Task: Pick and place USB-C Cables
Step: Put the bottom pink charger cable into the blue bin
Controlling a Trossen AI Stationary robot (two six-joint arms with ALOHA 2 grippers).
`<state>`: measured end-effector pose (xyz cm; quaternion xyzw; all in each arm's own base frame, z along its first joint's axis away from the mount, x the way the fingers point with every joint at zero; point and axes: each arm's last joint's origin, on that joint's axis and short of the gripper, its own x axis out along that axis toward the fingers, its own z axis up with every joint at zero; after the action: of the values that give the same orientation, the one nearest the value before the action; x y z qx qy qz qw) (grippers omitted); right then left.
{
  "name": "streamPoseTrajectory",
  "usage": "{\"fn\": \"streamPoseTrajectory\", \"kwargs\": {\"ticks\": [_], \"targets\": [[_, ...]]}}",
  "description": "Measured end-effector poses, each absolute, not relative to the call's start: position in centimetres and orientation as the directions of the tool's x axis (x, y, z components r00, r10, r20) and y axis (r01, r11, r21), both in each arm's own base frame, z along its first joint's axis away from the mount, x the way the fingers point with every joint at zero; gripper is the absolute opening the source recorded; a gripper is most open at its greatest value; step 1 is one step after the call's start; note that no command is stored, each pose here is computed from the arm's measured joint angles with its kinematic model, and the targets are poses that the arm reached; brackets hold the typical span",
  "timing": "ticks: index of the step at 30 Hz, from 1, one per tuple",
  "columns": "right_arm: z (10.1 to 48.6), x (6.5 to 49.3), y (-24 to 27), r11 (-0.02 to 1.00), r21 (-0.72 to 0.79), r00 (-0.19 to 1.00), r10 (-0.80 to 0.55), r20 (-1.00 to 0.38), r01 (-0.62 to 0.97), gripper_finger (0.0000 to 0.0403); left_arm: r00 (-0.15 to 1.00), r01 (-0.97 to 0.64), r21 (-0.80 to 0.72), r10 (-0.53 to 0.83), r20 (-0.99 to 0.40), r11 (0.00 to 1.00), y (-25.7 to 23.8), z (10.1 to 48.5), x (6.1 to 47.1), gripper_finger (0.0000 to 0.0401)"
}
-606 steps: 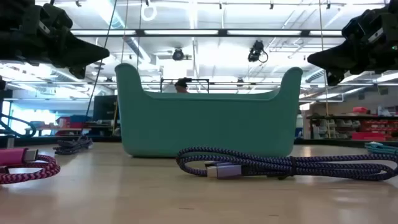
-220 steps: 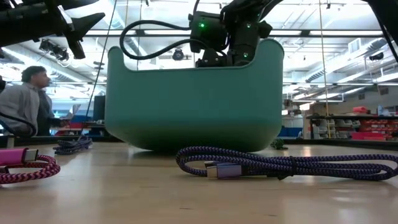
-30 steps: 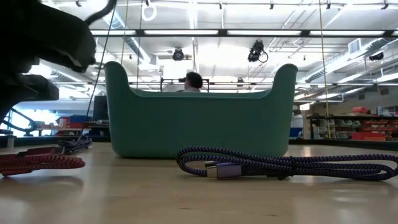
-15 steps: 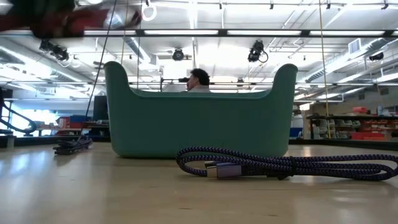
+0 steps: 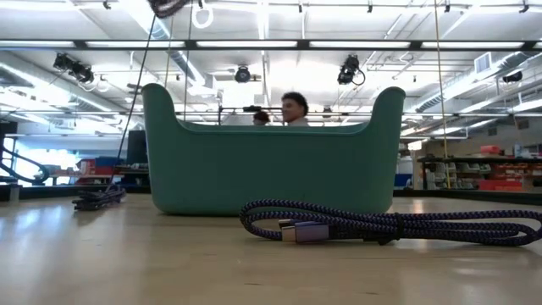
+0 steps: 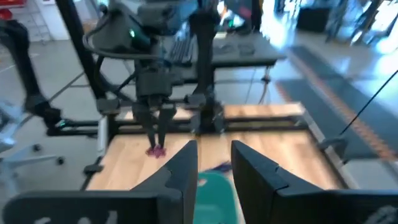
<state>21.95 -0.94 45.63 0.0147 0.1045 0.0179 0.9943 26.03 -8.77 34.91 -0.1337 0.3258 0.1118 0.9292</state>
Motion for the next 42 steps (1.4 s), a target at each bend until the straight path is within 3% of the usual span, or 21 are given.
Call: {"fn": "streamPoseTrajectory", "kwargs": {"ticks": [5, 7, 16, 27, 33, 42], "targets": [[46.6, 19.2, -2.1, 0.997, -0.024, 0.982, -0.070, -0.173, 0.067, 0.0021, 0.765, -0.228, -0.154, 0.079, -0.640, 0.961, -7.4, 35.3, 26.6, 0.0018], [47.1, 17.6, -2.5, 0.993, -0.047, 0.981, -0.118, -0.155, 0.112, 0.0009, 0.760, -0.212, -0.138, 0.074, -0.646, 0.967, -7.0, 35.3, 26.8, 0.0018], [48.1, 10.4, -2.6, 0.950, -0.064, 0.945, -0.312, -0.100, 0.306, 0.0002, 0.751, -0.161, -0.069, 0.077, -0.656, 0.985, -4.9, 35.3, 27.3, 0.0018], [47.5, 6.3, -2.1, 0.909, 0.027, 0.902, -0.409, -0.135, 0.416, 0.0001, 0.767, -0.080, -0.018, 0.050, -0.639, 0.997, 0.1, 34.9, 29.0, 0.0018], [47.3, 6.1, -2.0, 0.906, 0.049, 0.900, -0.409, -0.148, 0.420, 0.0001, 0.751, -0.019, -0.055, -0.022, -0.660, 0.998, 2.2, 31.7, 32.8, 0.0017], [47.2, 6.1, -2.0, 0.905, 0.057, 0.899, -0.409, -0.155, 0.422, 0.0000, 0.591, 0.017, -0.107, -0.096, -0.801, 0.994, 1.7, 25.0, 36.3, 0.0017]]}}
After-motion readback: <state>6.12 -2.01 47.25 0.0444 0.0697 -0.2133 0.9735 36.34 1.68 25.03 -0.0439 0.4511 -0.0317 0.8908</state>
